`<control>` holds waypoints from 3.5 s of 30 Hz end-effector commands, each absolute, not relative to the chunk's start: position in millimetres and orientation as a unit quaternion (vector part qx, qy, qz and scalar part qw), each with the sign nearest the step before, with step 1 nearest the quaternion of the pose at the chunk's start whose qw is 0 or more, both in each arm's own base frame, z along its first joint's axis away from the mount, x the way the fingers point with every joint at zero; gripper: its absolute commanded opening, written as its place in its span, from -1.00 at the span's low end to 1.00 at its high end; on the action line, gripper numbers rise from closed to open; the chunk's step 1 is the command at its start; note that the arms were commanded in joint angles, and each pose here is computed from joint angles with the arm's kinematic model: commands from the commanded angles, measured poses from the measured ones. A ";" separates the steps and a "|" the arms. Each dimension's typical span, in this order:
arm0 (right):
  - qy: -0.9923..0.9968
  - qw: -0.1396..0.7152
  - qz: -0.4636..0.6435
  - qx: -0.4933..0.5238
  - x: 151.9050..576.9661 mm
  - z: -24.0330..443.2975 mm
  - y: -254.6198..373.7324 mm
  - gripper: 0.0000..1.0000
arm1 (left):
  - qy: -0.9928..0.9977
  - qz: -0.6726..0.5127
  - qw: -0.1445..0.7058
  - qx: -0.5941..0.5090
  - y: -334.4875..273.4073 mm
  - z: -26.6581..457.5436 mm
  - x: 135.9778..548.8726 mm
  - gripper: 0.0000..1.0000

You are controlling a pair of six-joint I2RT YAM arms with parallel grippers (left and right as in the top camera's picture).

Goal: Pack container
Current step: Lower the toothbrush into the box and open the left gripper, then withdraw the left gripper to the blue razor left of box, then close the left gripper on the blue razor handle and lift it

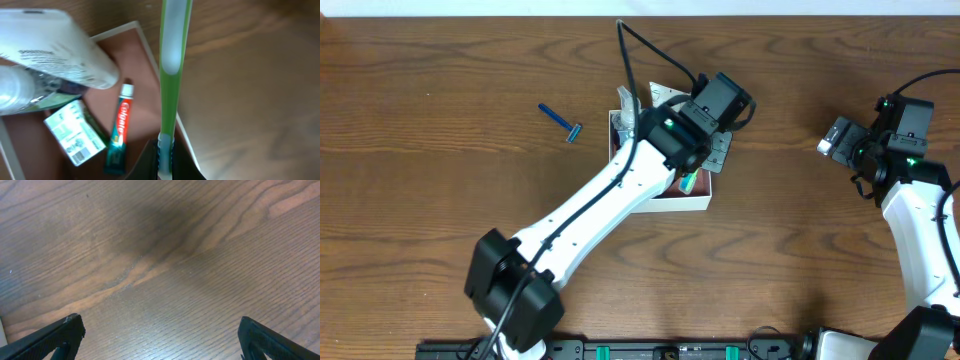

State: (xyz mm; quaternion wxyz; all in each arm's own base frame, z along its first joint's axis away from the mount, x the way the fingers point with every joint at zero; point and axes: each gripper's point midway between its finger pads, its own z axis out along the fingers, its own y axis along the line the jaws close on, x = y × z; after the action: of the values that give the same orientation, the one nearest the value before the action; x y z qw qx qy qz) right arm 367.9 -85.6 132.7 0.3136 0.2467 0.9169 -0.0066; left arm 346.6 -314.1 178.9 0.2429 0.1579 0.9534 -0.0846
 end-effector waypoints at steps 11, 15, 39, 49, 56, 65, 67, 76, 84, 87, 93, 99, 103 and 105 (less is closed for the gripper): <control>0.912 0.326 -0.014 0.248 368.9 142.9 -91.4 0.98 | 0.967 -0.028 0.240 0.082 -302.0 138.0 370.5 -0.88; 0.912 0.326 -0.014 0.248 368.9 142.9 -91.4 0.98 | 0.967 -0.028 0.240 0.082 -302.0 137.5 370.5 -0.37; 0.912 0.326 -0.014 0.248 369.0 143.0 -91.3 0.98 | 0.930 -0.051 0.363 0.001 -207.7 282.0 373.5 0.04; 0.912 0.326 -0.014 0.248 369.0 143.0 -91.4 0.98 | 0.920 -0.001 0.366 -0.142 -93.0 257.7 449.3 0.17; 0.912 0.326 -0.014 0.248 369.0 143.0 -91.4 0.98 | 0.938 0.008 0.306 -0.164 -73.6 187.9 481.4 0.16; 0.912 0.326 -0.014 0.248 369.0 143.0 -91.4 0.99 | 0.953 0.016 0.237 -0.189 -73.8 114.9 489.8 0.11; 0.912 0.326 -0.014 0.248 368.9 142.9 -91.4 0.99 | 0.954 0.004 0.222 -0.203 -71.9 103.9 490.1 0.04; 0.912 0.326 -0.014 0.248 369.0 143.0 -91.4 0.99 | 0.957 -0.020 0.175 -0.230 -63.3 76.8 485.7 0.04; 0.912 0.326 -0.014 0.248 369.0 143.0 -91.4 0.99 | 0.962 -0.005 0.139 -0.233 -61.5 50.7 476.8 0.04; 0.912 0.326 -0.014 0.248 369.0 143.0 -91.4 0.98 | 0.965 0.004 0.120 -0.233 -60.7 34.5 472.6 0.04; 0.912 0.326 -0.014 0.248 369.0 143.0 -91.4 0.99 | 0.967 0.012 0.100 -0.234 -60.1 15.4 468.6 0.04; 0.912 0.326 -0.014 0.248 369.0 143.0 -91.4 0.99 | 0.967 0.010 0.105 -0.234 -60.6 13.1 471.7 0.04; 0.912 0.326 -0.014 0.248 369.0 143.0 -91.4 0.99 | 0.967 0.011 0.103 -0.234 -60.4 12.2 470.8 0.04; 0.912 0.326 -0.014 0.248 369.0 143.0 -91.4 0.99 | 0.967 0.013 0.097 -0.234 -60.1 8.5 468.7 0.04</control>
State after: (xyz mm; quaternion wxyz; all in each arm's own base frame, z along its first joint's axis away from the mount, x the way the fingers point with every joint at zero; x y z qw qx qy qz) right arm 367.9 -85.6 132.7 0.3136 0.2467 0.9169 -0.0066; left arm 470.7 -59.8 16.6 0.1072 -0.2281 0.9676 0.0128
